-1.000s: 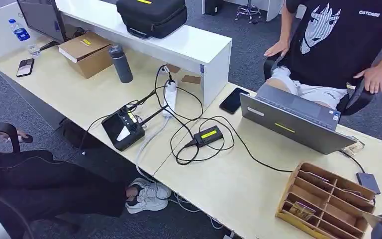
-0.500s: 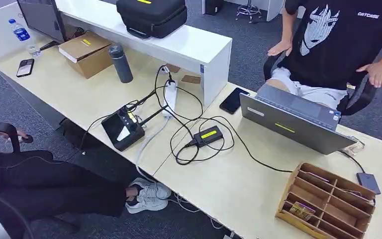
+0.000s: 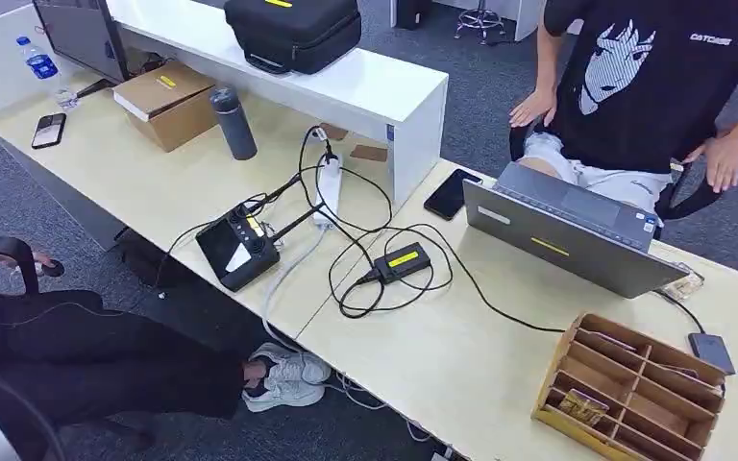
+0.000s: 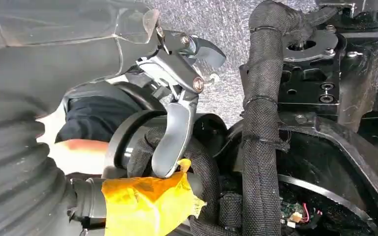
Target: Pass the card to the sensor for recognition and then transmit it.
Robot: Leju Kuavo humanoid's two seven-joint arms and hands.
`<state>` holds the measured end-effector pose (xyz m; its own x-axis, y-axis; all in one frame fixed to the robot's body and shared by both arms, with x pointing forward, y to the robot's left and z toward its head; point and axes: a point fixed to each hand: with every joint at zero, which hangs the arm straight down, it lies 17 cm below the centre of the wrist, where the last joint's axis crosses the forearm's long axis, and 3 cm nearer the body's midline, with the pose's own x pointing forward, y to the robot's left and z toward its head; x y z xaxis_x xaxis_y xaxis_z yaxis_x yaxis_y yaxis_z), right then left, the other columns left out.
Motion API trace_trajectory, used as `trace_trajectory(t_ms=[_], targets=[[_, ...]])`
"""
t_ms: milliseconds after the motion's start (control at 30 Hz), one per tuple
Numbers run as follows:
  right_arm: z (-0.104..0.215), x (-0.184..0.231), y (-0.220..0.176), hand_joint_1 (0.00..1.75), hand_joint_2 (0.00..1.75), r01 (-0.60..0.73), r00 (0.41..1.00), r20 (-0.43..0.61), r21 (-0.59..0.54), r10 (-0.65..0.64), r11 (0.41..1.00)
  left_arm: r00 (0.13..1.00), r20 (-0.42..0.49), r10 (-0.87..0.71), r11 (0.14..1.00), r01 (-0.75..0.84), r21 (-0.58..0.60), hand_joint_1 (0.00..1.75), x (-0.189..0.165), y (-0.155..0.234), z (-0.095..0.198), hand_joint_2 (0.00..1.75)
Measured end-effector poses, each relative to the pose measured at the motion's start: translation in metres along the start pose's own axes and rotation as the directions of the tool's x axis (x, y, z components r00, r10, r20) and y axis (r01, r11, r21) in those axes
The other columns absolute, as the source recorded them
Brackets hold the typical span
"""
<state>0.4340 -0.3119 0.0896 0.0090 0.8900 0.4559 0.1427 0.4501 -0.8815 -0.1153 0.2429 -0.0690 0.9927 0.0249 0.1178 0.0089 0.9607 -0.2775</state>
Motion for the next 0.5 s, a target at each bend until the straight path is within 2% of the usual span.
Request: trace_trajectory(t_ms=[267,500], targets=[[0.008,-0.003,0.017,1.75,1.75,-0.023,1.0,-0.007,0.043,0.023,0.999,1.0,0.001,0.0,1.0,0.0,-0.001,0.0,0.0,-0.001,0.0,1.75],[0.013,-0.017,0.035,1.75,1.75,-0.075,0.995,-0.055,0.093,0.08,0.993,1.0,0.001,-0.006,1.0,0.006,-0.004,0.0,0.0,-0.001,0.0,1.75]])
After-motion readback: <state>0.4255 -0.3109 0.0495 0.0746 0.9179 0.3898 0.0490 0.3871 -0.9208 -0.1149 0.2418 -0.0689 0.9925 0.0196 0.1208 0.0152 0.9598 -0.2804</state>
